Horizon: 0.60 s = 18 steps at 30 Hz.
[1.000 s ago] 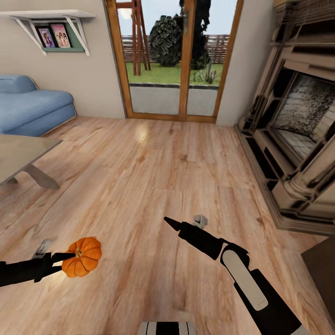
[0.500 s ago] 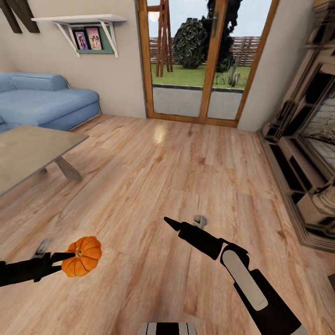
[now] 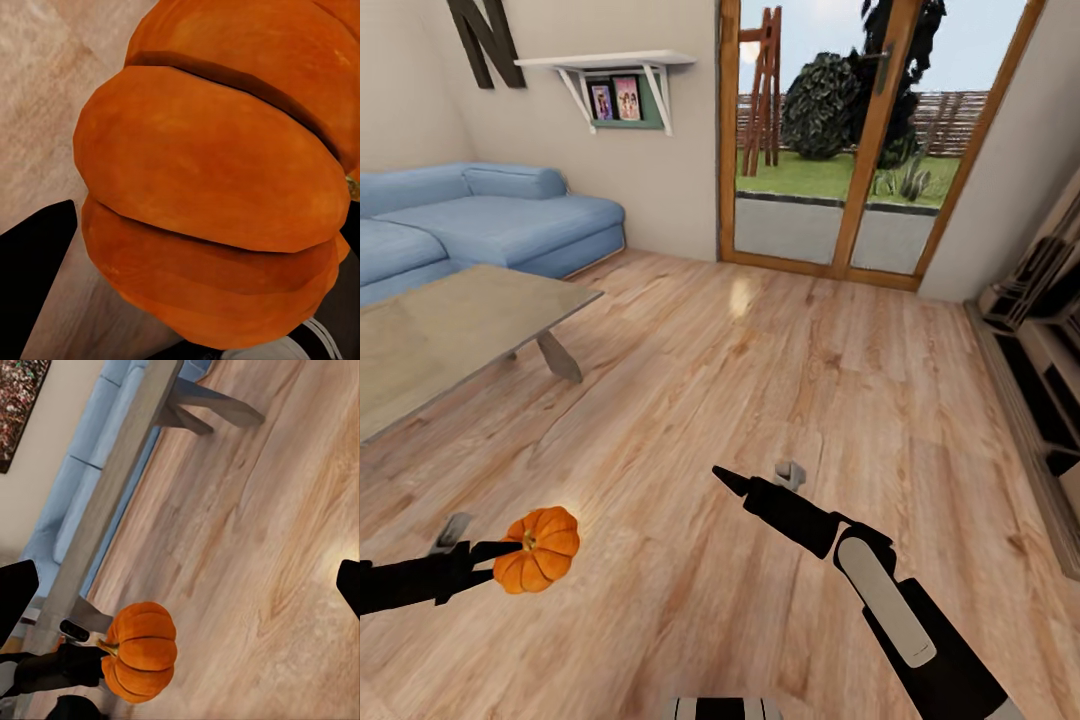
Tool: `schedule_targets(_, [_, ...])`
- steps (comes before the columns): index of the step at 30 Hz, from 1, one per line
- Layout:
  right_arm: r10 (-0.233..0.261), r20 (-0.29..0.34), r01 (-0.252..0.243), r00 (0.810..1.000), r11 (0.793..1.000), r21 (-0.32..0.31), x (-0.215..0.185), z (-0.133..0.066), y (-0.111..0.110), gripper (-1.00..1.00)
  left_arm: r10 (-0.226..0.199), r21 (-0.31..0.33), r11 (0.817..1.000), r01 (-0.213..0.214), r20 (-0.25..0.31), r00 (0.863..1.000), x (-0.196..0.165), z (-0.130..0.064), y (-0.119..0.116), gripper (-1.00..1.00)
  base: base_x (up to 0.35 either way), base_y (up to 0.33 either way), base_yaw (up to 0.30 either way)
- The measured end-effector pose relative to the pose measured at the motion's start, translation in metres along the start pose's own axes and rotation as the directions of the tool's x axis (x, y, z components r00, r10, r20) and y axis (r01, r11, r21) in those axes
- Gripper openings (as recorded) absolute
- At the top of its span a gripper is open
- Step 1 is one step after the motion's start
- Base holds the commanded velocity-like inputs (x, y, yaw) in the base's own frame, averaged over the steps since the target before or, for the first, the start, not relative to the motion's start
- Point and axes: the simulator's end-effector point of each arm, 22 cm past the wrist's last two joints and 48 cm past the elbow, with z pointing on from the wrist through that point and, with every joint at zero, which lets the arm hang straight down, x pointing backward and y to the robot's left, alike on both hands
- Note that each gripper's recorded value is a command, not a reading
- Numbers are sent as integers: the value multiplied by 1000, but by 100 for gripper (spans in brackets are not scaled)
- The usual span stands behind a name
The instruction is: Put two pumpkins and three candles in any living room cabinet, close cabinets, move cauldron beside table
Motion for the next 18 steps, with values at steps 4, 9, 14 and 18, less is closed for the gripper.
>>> schedule_targets(4, [-16, 12, 16, 1000, 1000, -10, -6, -3, 10, 100, 5, 18, 1000, -6, 12, 1000, -3, -4, -10, -100, 0, 0, 117])
schedule_targets(9, [-36, 26, 37, 999, 999, -27, -13, -7, 24, 100, 19, 25, 999, -20, 24, 1000, -6, -10, -17, -100, 0, 0, 23])
schedule_targets(14, [-29, 22, 29, 999, 999, -22, -12, -6, 20, 100, 17, 24, 1000, -17, 21, 1000, -5, -9, -16, -100, 0, 0, 3])
schedule_targets(18, [-13, 4, 13, 1000, 1000, -18, -6, -5, 16, 100, 14, 21, 1000, -15, 18, 1000, -5, -8, -14, -100, 0, 0, 24])
